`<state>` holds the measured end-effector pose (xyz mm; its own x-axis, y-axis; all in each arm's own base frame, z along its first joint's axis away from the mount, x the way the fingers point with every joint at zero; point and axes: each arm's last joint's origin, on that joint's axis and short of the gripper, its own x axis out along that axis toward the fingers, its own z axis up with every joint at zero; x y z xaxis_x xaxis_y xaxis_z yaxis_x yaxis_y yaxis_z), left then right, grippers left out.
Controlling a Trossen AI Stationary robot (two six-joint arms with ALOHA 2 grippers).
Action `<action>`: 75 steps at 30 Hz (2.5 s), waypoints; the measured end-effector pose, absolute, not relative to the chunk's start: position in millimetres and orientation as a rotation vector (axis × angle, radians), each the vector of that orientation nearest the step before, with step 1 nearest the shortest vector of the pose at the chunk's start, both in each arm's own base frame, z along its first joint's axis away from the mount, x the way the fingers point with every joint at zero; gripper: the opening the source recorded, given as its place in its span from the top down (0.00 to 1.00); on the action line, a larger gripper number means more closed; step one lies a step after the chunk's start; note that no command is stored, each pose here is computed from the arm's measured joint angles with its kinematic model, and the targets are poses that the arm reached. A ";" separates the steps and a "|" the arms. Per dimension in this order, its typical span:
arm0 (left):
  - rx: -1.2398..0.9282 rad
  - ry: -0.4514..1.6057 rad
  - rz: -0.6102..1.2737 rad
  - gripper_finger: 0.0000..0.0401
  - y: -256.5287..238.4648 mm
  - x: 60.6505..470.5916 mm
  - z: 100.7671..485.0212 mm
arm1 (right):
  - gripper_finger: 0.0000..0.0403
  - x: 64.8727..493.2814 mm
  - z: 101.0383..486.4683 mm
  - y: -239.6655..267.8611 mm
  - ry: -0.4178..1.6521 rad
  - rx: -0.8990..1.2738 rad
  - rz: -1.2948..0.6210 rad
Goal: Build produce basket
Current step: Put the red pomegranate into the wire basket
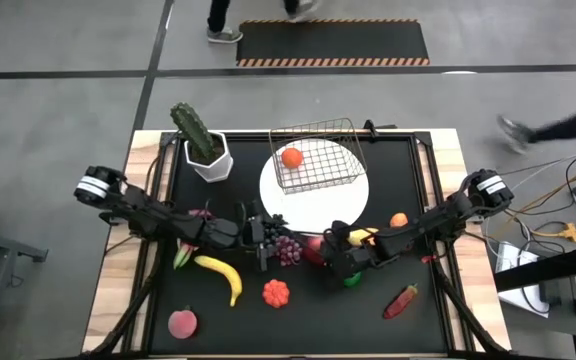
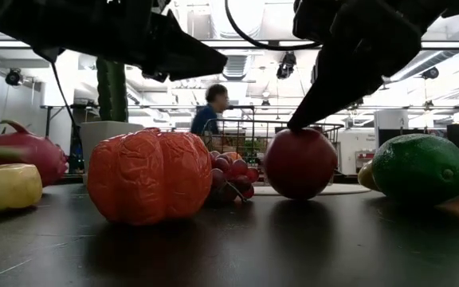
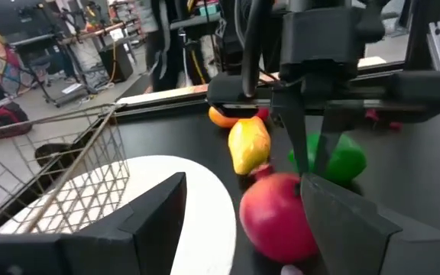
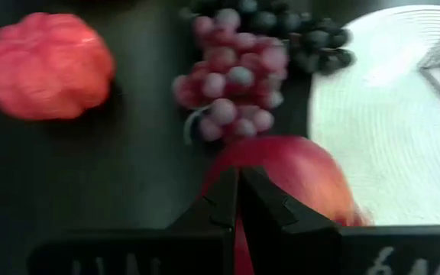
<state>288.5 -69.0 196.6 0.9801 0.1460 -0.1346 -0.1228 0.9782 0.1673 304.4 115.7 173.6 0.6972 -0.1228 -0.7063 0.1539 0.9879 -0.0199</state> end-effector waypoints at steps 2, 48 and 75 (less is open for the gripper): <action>0.159 0.149 0.136 0.40 -69.7 291.0 193.3 | 0.98 304.4 172.7 116.7 0.795 0.054 -0.119; 0.158 0.146 0.127 0.40 -70.3 299.3 188.9 | 0.98 292.3 179.6 99.7 0.793 -0.150 -0.283; 0.118 0.107 0.095 0.40 -77.1 323.0 161.0 | 0.98 278.4 176.0 94.9 0.919 -0.159 -0.315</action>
